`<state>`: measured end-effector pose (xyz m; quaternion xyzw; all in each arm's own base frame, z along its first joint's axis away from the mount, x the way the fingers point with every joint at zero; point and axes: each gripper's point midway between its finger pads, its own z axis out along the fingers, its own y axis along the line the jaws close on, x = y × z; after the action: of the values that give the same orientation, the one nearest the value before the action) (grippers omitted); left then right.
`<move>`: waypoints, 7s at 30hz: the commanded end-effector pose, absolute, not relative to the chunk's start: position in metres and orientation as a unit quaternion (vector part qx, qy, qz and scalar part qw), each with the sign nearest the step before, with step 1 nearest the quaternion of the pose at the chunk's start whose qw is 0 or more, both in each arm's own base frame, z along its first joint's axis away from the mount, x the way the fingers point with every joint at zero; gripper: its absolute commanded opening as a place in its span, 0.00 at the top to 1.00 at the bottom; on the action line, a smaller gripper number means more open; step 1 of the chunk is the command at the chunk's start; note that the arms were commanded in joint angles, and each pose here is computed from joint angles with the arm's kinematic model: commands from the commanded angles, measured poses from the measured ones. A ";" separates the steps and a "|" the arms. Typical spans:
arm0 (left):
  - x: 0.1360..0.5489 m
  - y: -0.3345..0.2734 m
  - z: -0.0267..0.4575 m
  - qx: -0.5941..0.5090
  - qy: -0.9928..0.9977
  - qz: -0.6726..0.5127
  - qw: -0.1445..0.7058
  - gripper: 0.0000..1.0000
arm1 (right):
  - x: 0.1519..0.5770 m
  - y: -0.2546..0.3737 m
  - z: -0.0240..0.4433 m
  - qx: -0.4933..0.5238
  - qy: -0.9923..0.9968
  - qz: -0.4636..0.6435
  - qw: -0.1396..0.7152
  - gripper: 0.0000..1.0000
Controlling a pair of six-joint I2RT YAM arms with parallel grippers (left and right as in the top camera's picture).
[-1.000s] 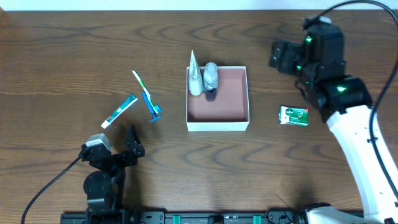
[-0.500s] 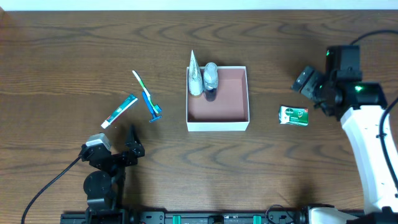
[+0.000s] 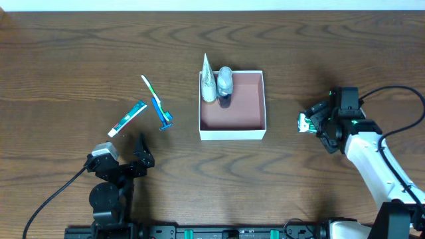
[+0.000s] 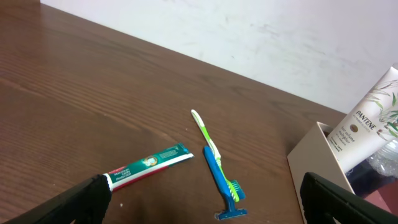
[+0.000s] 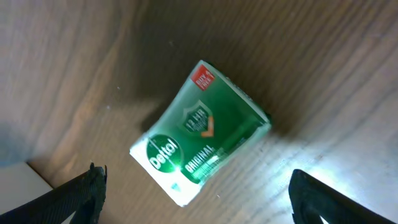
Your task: Pack container
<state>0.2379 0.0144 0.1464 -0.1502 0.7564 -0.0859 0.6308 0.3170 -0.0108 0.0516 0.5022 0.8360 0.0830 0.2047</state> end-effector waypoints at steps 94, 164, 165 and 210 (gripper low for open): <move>0.238 0.014 0.131 -0.147 0.768 -0.084 0.618 0.02 | 0.392 0.070 0.141 0.051 0.969 0.120 0.208 0.52; 0.238 0.014 0.132 -0.147 0.768 -0.084 0.618 0.02 | 0.312 0.301 0.129 -0.124 0.952 0.230 0.159 0.51; 0.238 0.014 0.132 -0.147 0.768 -0.084 0.618 0.02 | 0.310 0.298 0.133 -0.124 0.952 0.228 0.162 0.50; 0.239 0.009 0.138 -0.181 0.757 -0.131 0.614 0.02 | 0.322 -0.098 0.206 0.415 0.874 -0.002 0.254 0.01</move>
<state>0.2381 0.0137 0.1471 -0.1669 0.7517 -0.1029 0.6296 0.3205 -0.0959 0.2011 0.4055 0.8797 -0.0049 0.2484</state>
